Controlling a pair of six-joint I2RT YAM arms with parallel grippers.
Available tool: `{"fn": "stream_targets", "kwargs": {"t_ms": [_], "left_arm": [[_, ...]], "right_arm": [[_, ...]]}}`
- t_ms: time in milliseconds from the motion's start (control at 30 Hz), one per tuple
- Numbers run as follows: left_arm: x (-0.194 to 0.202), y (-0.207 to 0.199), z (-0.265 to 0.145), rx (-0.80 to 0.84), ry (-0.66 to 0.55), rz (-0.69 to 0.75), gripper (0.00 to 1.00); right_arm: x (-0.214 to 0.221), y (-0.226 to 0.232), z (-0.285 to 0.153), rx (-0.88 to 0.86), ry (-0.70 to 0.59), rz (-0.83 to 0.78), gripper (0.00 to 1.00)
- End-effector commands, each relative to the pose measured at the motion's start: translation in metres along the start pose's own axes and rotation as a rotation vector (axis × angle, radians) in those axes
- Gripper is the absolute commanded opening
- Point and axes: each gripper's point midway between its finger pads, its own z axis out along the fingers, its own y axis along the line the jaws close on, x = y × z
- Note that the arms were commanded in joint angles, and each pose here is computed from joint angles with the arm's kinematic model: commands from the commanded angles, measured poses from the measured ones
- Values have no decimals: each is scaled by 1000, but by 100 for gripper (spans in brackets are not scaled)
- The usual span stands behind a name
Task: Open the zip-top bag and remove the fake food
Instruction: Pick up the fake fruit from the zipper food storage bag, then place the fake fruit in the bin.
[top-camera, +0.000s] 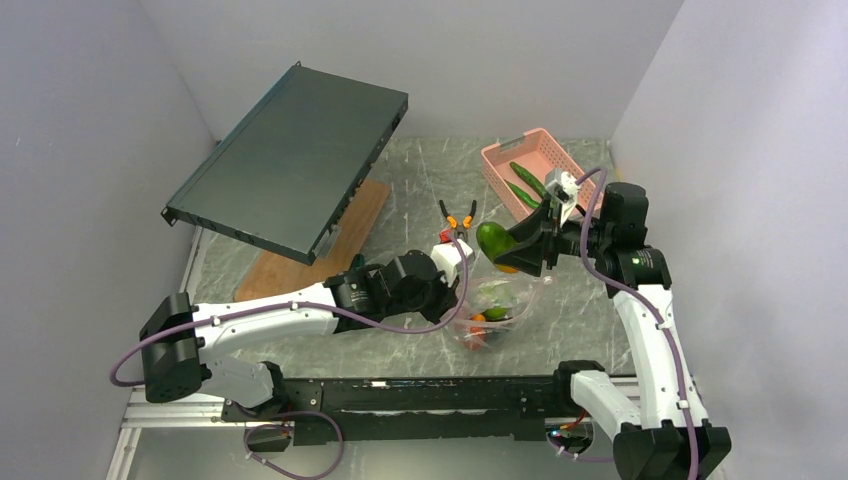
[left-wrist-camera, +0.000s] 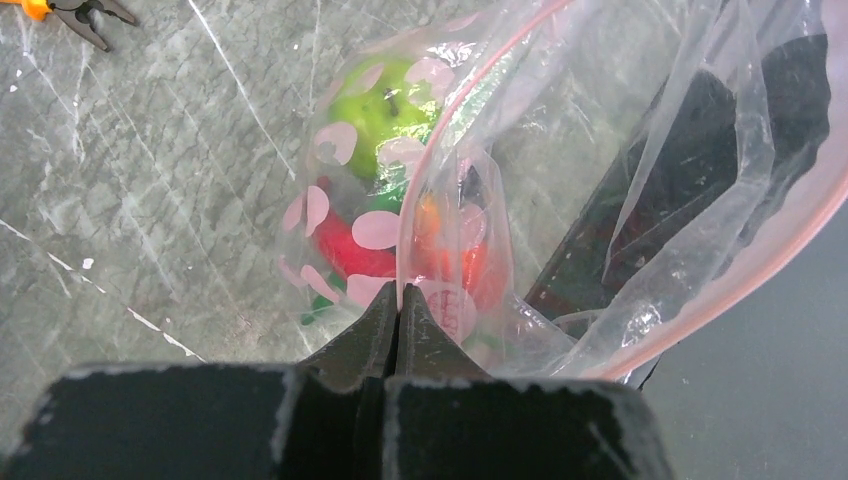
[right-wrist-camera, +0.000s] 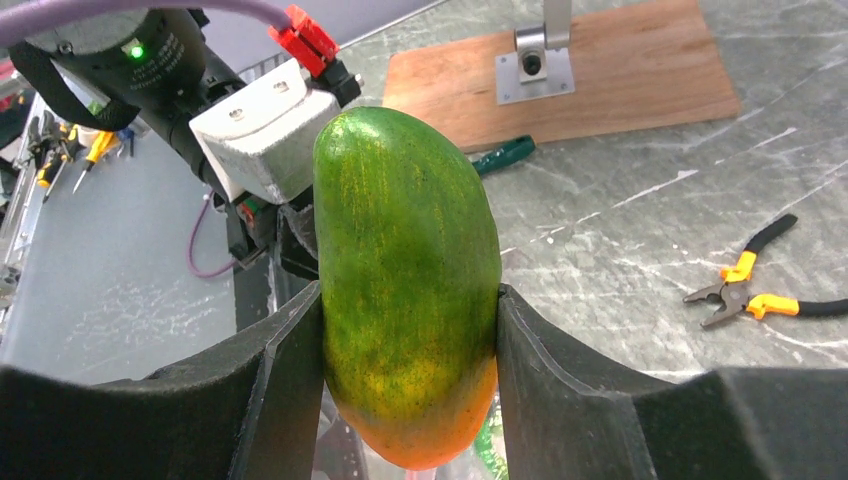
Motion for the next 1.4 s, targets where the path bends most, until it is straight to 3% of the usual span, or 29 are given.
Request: {"fn": "stream_targets", "kwargs": {"t_ms": [0, 1367], "left_arm": [[-16, -5, -8, 15, -63, -17, 0], [-2, 4, -17, -8, -72, -39, 0]], "right_arm": [[-24, -2, -3, -5, -58, -15, 0], [8, -192, -74, 839, -173, 41, 0]]}}
